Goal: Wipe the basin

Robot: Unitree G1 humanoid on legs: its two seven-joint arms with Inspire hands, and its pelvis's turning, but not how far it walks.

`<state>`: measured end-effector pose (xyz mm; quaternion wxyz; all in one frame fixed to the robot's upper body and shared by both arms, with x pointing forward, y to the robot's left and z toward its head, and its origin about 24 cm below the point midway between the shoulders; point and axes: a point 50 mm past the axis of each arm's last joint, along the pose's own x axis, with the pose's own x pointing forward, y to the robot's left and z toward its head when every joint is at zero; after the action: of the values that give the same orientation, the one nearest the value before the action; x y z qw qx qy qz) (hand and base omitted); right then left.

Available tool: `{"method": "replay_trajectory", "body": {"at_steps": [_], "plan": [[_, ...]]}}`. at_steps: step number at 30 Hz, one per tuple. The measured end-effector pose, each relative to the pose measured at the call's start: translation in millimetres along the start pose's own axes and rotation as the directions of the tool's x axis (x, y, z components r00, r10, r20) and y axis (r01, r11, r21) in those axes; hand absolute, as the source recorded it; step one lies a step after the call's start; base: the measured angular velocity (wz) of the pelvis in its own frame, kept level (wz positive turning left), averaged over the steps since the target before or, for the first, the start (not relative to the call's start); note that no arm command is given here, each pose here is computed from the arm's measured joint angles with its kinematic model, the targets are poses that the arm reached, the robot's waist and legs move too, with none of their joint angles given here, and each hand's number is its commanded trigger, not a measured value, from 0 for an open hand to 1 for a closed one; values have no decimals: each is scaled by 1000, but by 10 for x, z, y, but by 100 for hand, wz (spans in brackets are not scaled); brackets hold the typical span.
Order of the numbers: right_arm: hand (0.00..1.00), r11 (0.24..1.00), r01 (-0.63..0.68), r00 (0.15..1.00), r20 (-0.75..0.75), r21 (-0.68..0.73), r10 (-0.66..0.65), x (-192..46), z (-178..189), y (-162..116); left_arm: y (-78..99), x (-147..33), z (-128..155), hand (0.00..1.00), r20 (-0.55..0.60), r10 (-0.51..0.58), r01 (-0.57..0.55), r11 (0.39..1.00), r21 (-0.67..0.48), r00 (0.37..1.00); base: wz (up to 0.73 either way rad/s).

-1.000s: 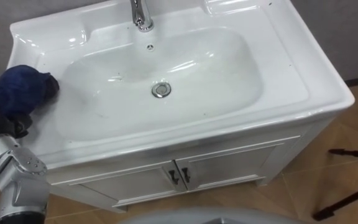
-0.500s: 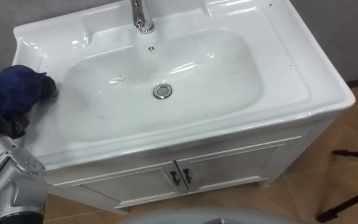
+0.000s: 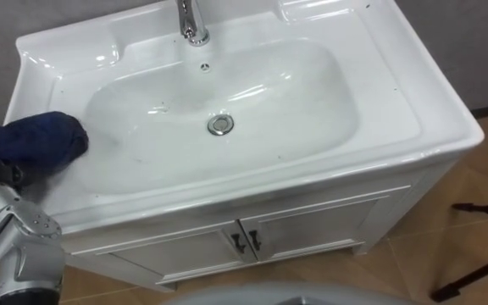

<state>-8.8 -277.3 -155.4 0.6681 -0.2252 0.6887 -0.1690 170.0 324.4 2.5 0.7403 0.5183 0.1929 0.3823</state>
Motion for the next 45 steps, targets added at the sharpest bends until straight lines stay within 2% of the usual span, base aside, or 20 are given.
{"method": "replay_trajectory", "body": {"at_steps": [20, 24, 26, 29, 32, 34, 37, 40, 45], "plan": [[0, 1000, -9, 1000, 0, 2, 9, -2, 3, 13, 0, 2, 7, 0, 0, -7, 7, 1000, -7, 1000, 0], [0, 1000, -15, 1000, 4, 4, 15, -4, 17, 22, 65, 21, 102, 0, -24, -12, 8, 987, -160, 1000, 2], [0, 1000, -13, 1000, 12, 7, 13, -3, 51, 19, 47, 15, 103, 0, -65, -48, 29, 964, -263, 997, -2], [0, 1000, -2, 999, 33, 7, 2, -6, 113, 18, -14, -8, 79, 0, -144, -138, 63, 899, -434, 980, 1], [0, 1000, 5, 999, 41, 2, -5, -8, 138, 20, -33, -19, 92, 0, -170, -190, 72, 845, -530, 967, 0], [0, 1000, 4, 999, 47, 2, -4, -10, 143, 27, 3, -24, 177, 0, -149, -236, 90, 767, -635, 960, 0], [0, 1000, -2, 998, 58, 6, 2, -16, 151, 52, 63, -15, 291, 0, -97, -252, 105, 679, -726, 963, 0], [0, 1000, -8, 998, 67, 12, 8, -27, 159, 89, 88, -13, 335, 0, -77, -258, 105, 624, -775, 963, 0], [0, 1000, -13, 997, 78, 15, 12, -33, 169, 109, 101, -1, 332, 0, -72, -275, 104, 576, -811, 959, 0]]}}
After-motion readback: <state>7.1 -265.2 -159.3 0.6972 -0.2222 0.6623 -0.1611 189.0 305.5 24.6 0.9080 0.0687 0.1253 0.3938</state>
